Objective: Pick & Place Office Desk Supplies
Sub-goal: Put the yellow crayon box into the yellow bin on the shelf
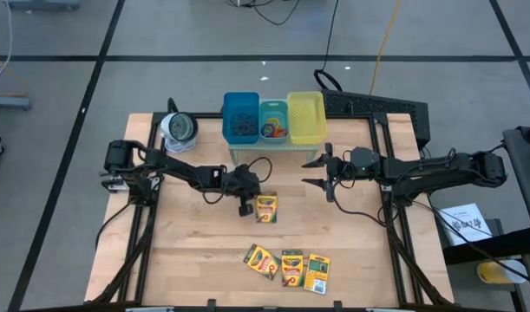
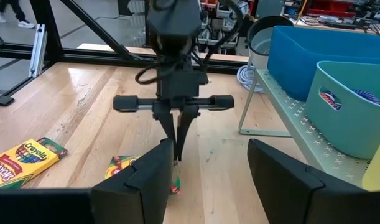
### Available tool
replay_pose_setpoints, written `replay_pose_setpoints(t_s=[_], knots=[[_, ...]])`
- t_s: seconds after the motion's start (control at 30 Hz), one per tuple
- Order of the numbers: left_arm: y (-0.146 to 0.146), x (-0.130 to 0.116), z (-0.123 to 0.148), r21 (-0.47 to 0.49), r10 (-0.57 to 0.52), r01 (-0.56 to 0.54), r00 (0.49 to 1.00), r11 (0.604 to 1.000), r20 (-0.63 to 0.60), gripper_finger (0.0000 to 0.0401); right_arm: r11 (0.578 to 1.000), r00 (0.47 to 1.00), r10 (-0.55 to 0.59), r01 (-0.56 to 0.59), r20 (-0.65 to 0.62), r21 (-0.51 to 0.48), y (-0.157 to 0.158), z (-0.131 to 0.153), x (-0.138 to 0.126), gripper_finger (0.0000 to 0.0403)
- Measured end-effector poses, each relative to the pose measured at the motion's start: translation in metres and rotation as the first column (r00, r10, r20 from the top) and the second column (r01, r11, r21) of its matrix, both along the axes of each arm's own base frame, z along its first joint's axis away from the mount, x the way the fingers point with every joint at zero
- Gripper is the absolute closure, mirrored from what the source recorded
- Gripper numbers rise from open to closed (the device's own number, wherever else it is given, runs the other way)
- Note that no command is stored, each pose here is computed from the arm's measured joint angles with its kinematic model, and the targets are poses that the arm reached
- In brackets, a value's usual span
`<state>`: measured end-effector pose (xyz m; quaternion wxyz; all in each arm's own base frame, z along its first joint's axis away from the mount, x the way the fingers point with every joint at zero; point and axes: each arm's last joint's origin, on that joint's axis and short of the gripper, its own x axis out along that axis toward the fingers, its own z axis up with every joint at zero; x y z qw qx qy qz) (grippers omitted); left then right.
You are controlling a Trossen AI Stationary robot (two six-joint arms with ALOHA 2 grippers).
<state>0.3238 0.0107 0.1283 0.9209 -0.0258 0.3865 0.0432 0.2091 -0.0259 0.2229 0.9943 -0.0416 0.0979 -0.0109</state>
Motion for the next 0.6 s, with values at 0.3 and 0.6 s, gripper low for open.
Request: replay_pose_setpoints(t_s=[0.3, 0.6], knots=[[-0.008, 0.0, 0.032, 0.013, -0.007, 0.006, 0.989, 1.0, 0.146, 0.04, 1.0, 1.0, -0.001, 0.001, 0.0, -0.003, 0.0, 0.0, 0.0, 0.0206], [-0.017, -0.006, 0.064, 0.05, -0.004, -0.01, 0.964, 0.999, 0.266, 0.0401, 1.0, 1.0, -0.002, 0.002, 0.005, -0.003, 0.0, 0.0, 0.0, 0.0206]])
